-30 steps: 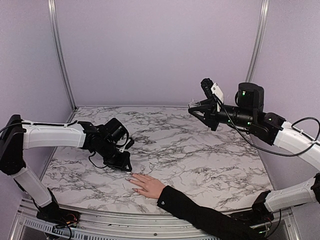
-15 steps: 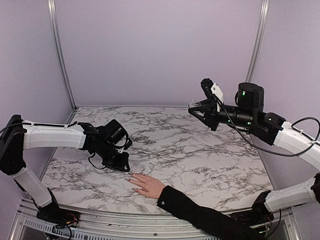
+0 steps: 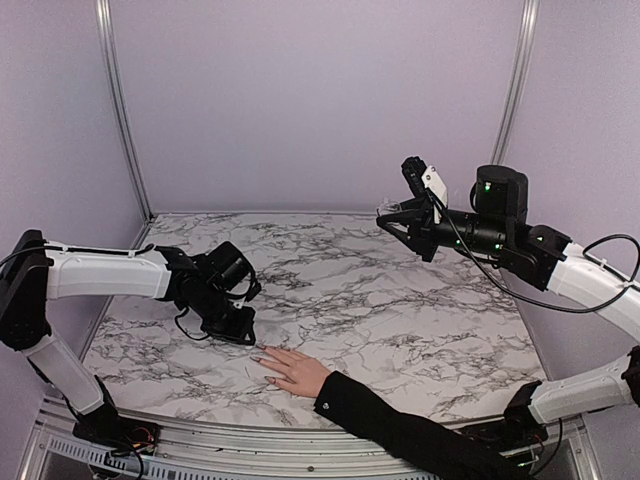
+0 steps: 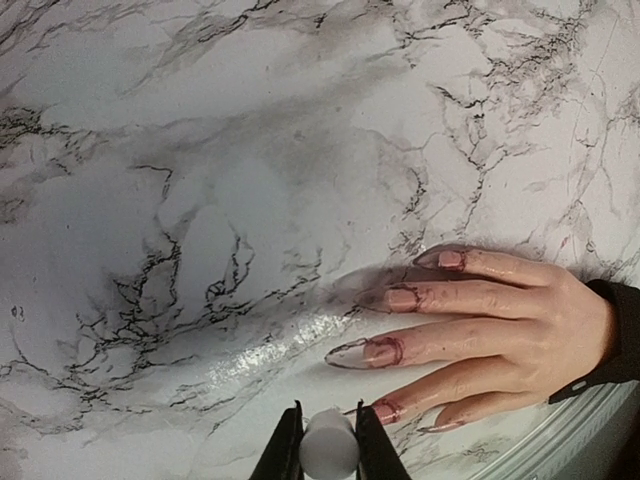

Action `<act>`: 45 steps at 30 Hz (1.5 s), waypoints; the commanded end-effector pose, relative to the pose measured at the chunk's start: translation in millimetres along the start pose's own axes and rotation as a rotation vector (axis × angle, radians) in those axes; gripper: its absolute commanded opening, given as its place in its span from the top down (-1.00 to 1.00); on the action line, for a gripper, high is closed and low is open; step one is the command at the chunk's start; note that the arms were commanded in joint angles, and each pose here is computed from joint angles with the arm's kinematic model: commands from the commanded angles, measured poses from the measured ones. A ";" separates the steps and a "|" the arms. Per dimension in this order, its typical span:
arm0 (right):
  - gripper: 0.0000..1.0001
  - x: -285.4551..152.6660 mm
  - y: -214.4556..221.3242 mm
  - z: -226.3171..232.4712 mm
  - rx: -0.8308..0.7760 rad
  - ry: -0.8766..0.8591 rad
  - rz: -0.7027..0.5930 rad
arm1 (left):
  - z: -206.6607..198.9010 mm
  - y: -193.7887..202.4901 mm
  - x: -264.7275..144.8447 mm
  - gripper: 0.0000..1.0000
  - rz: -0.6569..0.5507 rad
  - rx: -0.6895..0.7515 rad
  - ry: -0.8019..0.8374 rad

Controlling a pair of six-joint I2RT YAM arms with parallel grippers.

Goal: Paint the nails
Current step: Paint the nail polish on the nail, then close the nail polish bottle.

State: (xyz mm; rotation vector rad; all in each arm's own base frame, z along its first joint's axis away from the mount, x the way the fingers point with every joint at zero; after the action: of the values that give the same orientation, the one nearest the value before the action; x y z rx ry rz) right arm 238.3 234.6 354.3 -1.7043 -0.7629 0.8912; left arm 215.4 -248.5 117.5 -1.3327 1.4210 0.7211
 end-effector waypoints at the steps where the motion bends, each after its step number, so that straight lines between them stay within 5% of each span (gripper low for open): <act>1: 1.00 -6.6 -9.4 -4.6 -0.020 0.026 -0.030 | 10.0 0.9 -13.1 1.00 -0.012 0.005 -0.041; 9: 1.00 -7.4 -14.0 -3.8 -0.029 0.015 -0.040 | 0.6 -30.9 -54.4 1.00 -0.128 0.031 -0.020; 17: 1.00 -11.6 -20.0 4.2 -0.064 -0.046 -0.074 | -48.3 -91.8 -162.1 1.00 -0.436 0.130 0.118; 30: 1.00 -9.6 -22.5 22.5 -0.117 -0.182 -0.108 | -121.6 -123.1 -290.6 1.00 -0.700 0.288 0.388; 45: 1.00 3.8 -33.0 38.6 -0.092 -0.293 -0.130 | -214.1 -102.5 -294.6 1.00 -0.724 0.603 0.582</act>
State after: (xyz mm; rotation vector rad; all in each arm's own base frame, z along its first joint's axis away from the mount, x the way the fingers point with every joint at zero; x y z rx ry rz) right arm 211.2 260.6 353.9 -1.6330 -1.0467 1.0715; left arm 223.6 -349.5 469.8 -1.4965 1.2830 -0.4721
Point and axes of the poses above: each gripper's point midway between its finger pads, its own x axis out along the fingers, its own z axis along the line the jaws close on, y = z × x, the point moved 6 cm from there along -x, back along the fingers, and after that the axes turned 5 degrees about -x, right-handed, at the moved point
